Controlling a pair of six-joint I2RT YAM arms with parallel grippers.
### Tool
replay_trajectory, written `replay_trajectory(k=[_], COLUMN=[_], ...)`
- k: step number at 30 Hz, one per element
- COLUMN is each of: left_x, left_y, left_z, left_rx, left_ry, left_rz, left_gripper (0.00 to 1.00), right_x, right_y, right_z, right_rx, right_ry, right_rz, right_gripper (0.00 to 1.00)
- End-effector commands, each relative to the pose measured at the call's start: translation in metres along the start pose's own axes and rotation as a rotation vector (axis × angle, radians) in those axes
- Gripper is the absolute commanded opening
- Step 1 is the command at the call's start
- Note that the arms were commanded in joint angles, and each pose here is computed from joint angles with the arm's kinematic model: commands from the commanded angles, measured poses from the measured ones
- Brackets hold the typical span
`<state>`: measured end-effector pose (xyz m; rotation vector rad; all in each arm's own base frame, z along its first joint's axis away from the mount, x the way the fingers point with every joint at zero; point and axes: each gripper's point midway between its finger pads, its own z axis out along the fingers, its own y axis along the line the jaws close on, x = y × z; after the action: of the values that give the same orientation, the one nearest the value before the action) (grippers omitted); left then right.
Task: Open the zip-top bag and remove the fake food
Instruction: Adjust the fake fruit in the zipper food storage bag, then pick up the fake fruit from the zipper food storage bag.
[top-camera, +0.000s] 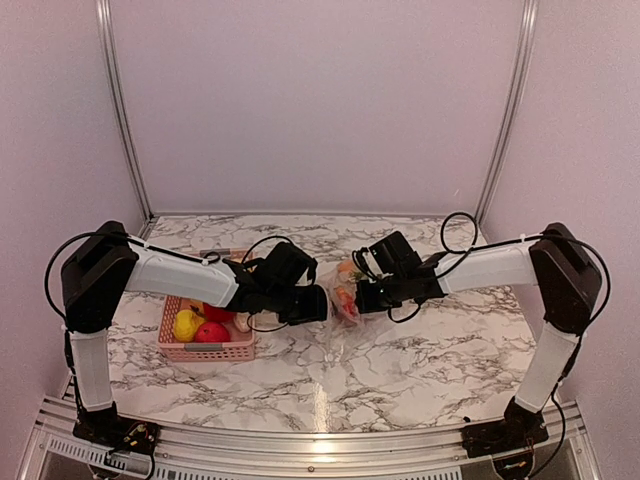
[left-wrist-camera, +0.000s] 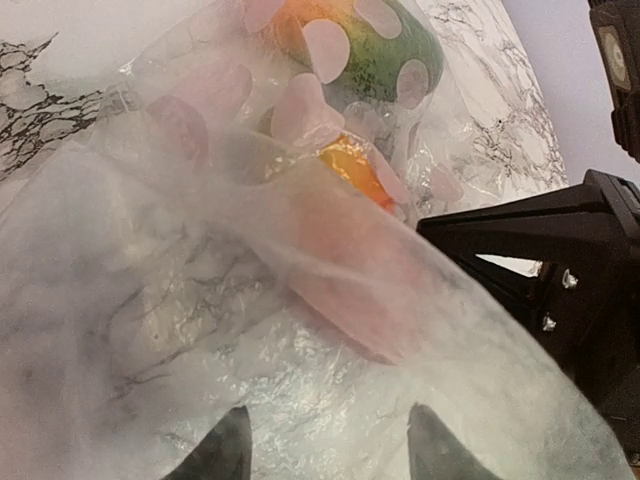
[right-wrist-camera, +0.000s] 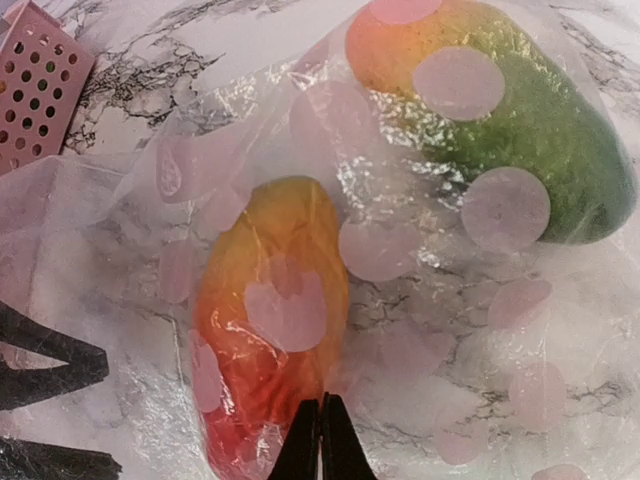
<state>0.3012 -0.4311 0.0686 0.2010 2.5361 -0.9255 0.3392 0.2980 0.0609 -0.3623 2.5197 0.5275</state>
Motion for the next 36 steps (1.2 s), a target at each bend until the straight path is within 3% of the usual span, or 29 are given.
replay_trajectory(k=[1,18,36], left_x=[-0.007,-0.013,-0.003], left_y=[-0.007,-0.001,0.012], left_z=[-0.006,0.015,0.028], left_rx=[0.013,-0.047,-0.192], left_ry=[-0.034,-0.026,0.018], left_rz=[0.0,0.06,0.186], left_gripper=[0.55,0.55,0.46], right_x=[0.01,0.017,0.016], right_y=[-0.006,-0.004,-0.003], right_z=[0.015,0.028,0.031], right_rx=[0.025,-0.006,-0.004], right_ry=[0.034,0.042,0.049], right_rz=[-0.007,-0.027,-0.017], right_gripper=[0.02,0.03,0.03])
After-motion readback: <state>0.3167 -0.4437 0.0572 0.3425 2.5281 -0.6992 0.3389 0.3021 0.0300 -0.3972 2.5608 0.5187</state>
